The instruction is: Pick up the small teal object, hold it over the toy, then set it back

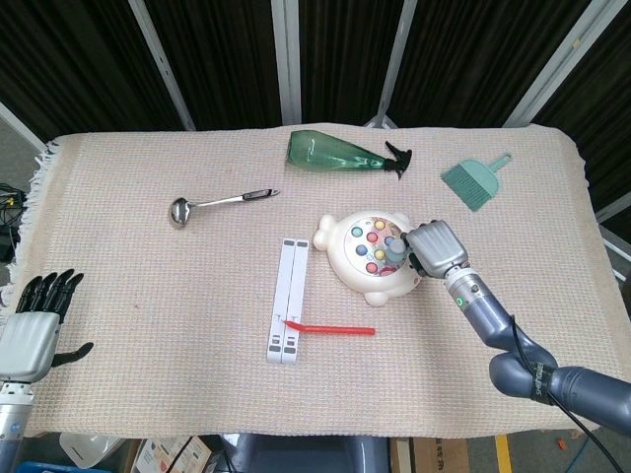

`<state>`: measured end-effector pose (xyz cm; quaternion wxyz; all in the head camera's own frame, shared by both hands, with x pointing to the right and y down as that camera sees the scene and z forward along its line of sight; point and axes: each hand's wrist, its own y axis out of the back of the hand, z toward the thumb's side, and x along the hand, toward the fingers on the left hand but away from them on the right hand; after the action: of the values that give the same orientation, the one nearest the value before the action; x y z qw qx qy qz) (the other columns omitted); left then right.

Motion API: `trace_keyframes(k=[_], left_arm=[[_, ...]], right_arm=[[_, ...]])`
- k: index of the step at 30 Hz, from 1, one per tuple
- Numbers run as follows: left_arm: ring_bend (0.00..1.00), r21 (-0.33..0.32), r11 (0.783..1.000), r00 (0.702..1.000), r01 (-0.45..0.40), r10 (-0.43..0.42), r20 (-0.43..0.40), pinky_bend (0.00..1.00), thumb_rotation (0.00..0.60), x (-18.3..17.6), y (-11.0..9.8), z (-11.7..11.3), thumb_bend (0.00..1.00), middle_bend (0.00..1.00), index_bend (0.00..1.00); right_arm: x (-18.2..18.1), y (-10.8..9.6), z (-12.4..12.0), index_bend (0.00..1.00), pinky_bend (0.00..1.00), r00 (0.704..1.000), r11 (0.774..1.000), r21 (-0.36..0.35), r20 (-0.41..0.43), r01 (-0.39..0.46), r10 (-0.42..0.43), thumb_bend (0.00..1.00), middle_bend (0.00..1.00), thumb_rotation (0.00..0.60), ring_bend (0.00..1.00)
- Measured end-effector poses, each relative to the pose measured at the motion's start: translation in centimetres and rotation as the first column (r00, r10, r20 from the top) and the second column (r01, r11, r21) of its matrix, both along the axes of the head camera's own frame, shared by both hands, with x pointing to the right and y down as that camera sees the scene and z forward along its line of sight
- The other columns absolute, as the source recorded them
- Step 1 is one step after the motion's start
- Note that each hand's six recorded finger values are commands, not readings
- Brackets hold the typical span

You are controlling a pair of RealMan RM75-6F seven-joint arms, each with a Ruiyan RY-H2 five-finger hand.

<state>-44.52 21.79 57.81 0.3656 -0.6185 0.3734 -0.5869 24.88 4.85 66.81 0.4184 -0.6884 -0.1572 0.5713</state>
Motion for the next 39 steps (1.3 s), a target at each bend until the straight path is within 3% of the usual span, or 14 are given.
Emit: trace_keyframes(k=[10,23,31,39], left_arm=[[0.00,0.000,1.000,1.000,0.003,-0.003,-0.009,0.00,0.600,-0.2,0.0,0.2,0.09,0.01,0.06],[0.00,-0.002,1.000,1.000,0.008,-0.008,-0.017,0.00,0.600,-0.6,0.0,0.5,0.09,0.01,0.06],[0.00,-0.013,1.000,1.000,0.012,-0.012,-0.015,0.00,0.600,-0.9,-0.1,0.9,0.09,0.01,0.06],[0.00,-0.020,1.000,1.000,0.019,-0.019,-0.012,0.00,0.600,-1.3,-0.2,1.2,0.09,0.01,0.06]], right_arm=[[0.0,0.4,0.9,0.97,0.44,0.999,1.000,-0.012,-0.051,0.000,0.000,0.85,0.82,0.600,0.64],[-1.6,-0.5,-1.6,0.97,0.44,1.000,0.999,0.045,-0.024,0.012,-0.011,0.85,0.82,0.600,0.64],[-4.1,-0.2,-0.4,0.97,0.44,0.999,0.999,0.022,-0.025,0.040,-0.039,0.85,0.82,0.600,0.64],[-4.1,0.0,1.1,0.97,0.44,0.997,0.999,0.004,-0.063,0.034,-0.033,0.85,0.83,0.600,0.65]])
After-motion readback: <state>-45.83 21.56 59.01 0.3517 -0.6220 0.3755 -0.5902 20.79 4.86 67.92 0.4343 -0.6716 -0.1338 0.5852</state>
